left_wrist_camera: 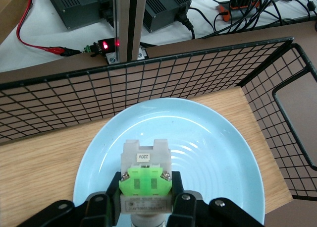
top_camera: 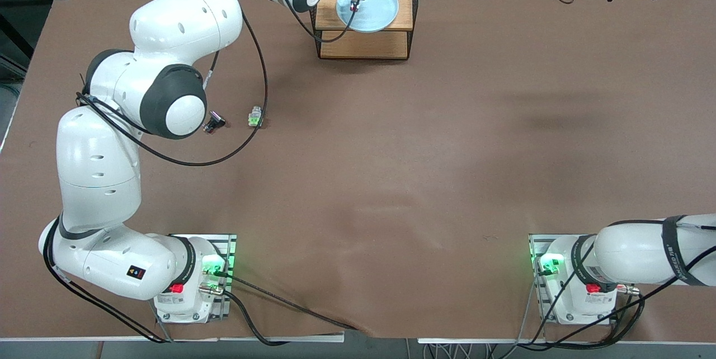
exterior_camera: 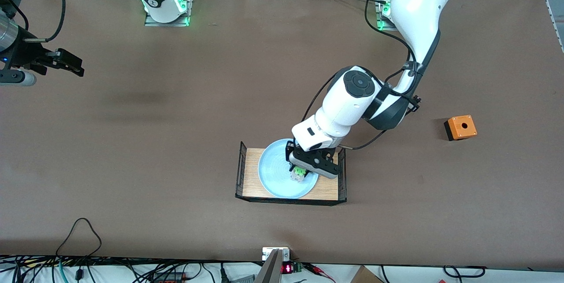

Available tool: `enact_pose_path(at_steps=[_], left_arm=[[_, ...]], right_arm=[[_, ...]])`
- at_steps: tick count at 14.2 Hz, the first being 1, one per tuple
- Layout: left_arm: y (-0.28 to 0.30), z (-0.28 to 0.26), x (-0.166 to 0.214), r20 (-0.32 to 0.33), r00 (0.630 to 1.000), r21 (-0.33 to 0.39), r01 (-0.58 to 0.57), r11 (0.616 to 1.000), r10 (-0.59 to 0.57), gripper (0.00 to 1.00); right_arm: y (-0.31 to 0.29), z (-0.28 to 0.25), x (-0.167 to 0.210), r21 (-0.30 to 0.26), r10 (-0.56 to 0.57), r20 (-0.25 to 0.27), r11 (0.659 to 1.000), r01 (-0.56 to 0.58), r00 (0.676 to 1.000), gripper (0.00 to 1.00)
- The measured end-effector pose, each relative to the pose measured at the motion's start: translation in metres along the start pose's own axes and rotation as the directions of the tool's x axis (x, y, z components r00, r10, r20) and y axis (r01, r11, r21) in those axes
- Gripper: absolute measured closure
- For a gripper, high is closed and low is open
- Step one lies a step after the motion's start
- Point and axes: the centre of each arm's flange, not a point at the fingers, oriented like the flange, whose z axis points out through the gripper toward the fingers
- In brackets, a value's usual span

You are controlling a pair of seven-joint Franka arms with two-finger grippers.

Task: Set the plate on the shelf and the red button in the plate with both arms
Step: 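Carry the switch with the left gripper onto the plate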

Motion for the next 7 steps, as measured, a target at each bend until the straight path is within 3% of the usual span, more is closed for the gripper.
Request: enact_pose_path(at_steps=[4, 5, 7], left_arm=[[-0.008, 0.013, -0.005, 0.014, 1.0, 0.02, -0.01, 1.0, 0.01, 0.59], [-0.01, 0.016, -0.006, 0.018, 1.0, 0.023, -0.01, 1.0, 0.009, 0.54], [-0.011, 0.016, -0.006, 0.016, 1.0, 0.024, -0.009, 1.0, 0.009, 0.36]], right_arm=[[0.003, 0.0, 0.0, 0.001, 0.006, -0.001, 1.0, -0.006, 1.0, 0.0], [0.004, 0.0, 0.0, 0.001, 0.007, -0.002, 1.0, -0.007, 1.0, 0.0], [0.004, 0.0, 0.0, 0.001, 0.008, -0.004, 1.0, -0.008, 1.0, 0.0]])
